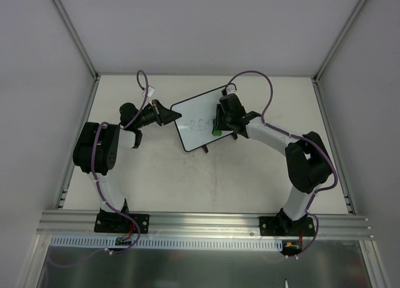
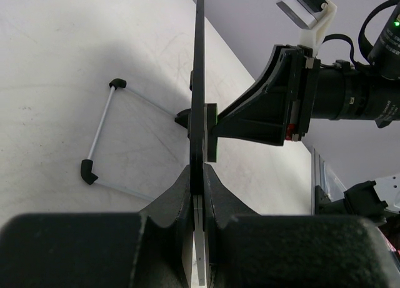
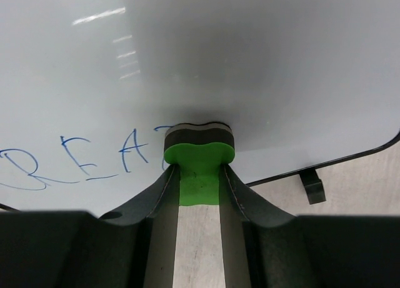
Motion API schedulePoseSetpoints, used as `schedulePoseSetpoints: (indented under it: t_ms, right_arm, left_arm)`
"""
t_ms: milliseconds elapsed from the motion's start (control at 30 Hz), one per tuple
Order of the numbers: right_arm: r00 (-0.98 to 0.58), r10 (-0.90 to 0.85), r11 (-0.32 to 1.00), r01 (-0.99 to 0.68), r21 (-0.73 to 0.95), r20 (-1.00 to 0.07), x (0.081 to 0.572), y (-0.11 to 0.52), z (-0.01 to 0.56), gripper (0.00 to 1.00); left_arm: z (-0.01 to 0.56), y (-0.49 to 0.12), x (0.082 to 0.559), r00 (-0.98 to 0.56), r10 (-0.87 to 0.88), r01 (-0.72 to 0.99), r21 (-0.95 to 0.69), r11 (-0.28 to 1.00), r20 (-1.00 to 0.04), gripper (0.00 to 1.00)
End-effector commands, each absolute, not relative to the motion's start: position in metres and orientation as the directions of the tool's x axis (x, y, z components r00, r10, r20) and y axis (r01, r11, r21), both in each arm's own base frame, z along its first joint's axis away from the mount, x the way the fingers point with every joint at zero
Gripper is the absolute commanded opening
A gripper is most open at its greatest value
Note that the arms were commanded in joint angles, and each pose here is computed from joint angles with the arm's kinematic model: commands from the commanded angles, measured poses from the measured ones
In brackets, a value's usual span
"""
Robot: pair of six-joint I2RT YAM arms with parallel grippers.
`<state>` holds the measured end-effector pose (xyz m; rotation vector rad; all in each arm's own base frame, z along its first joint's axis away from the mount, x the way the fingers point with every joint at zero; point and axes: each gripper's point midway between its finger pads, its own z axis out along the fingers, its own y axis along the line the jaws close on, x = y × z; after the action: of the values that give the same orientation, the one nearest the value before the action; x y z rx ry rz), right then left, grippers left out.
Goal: Erase the whiteboard
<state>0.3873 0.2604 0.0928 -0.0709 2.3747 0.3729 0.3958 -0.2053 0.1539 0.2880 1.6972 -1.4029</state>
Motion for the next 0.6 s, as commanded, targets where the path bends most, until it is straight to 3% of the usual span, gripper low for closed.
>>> schedulePoseSetpoints:
  t_ms: [0,567]
  right_arm:
    - [-0.706,0.078,0.926,-0.21,0.313,-0.704,0.395,0.299,0.099,0.0]
    - [-0.702,0.145,0.937,-0.13,0.326,-0.697,0.416,0.262,0.1,0.0]
  left_arm:
    - [0.173,-0.218,0.381,-0.477,-0.265,0.801,-0.538,0.262,-0.838,0.0]
    - [0.174,-0.218,0.38,-0.472,-0.261,0.807,-0.532,0.258,-0.842,0.0]
